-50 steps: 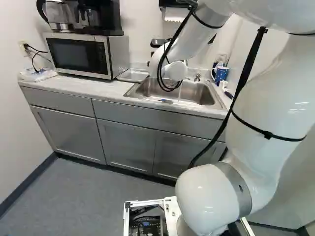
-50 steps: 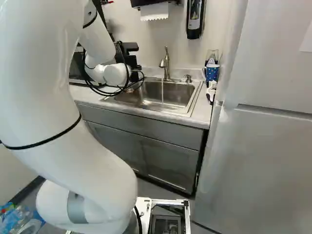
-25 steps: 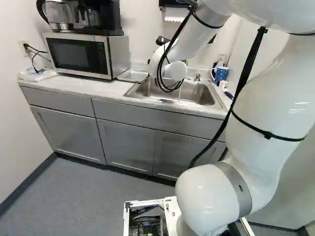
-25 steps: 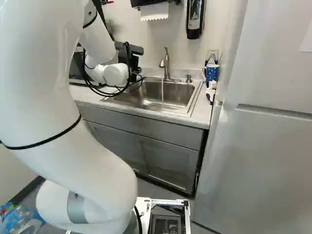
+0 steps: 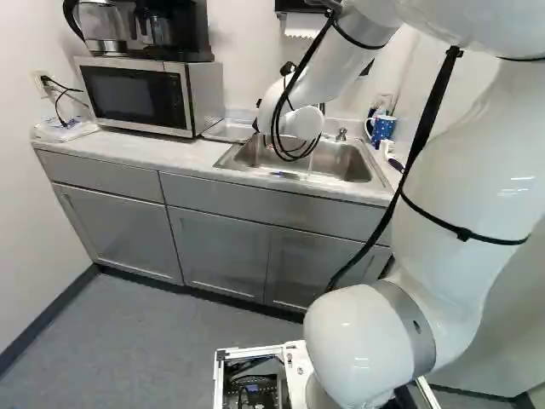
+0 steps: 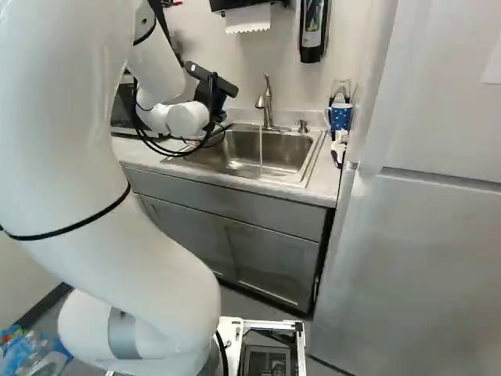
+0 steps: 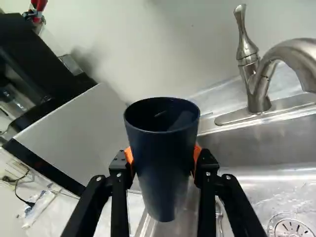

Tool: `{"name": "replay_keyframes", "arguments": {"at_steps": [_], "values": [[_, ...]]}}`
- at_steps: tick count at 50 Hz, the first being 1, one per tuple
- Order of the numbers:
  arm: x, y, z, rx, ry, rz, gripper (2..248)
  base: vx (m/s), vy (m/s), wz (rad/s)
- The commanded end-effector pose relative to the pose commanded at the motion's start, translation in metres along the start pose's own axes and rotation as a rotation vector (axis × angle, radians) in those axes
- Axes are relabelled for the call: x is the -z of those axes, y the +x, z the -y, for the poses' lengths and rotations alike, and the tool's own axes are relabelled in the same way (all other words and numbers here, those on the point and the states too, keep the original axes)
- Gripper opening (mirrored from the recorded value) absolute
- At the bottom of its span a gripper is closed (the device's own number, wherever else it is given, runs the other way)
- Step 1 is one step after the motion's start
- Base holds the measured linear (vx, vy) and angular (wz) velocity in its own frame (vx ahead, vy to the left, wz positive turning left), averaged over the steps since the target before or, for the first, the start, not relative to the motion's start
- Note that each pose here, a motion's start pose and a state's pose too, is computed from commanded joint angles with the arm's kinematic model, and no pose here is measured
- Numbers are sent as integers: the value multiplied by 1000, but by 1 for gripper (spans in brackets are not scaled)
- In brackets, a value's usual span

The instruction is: Rinse the cup and place it in the tray

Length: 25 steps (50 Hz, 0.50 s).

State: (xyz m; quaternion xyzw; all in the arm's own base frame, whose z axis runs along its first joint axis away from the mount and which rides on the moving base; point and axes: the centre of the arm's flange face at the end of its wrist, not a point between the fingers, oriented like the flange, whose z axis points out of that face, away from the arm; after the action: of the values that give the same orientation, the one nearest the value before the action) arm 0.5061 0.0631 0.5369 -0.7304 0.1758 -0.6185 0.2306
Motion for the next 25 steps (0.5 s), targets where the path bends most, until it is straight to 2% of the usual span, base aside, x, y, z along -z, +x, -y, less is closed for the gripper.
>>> {"name": "replay_keyframes", "arguments": {"at_steps": [25], "values": [[0,0,0,-263,0,0,125,0,0,0]]}}
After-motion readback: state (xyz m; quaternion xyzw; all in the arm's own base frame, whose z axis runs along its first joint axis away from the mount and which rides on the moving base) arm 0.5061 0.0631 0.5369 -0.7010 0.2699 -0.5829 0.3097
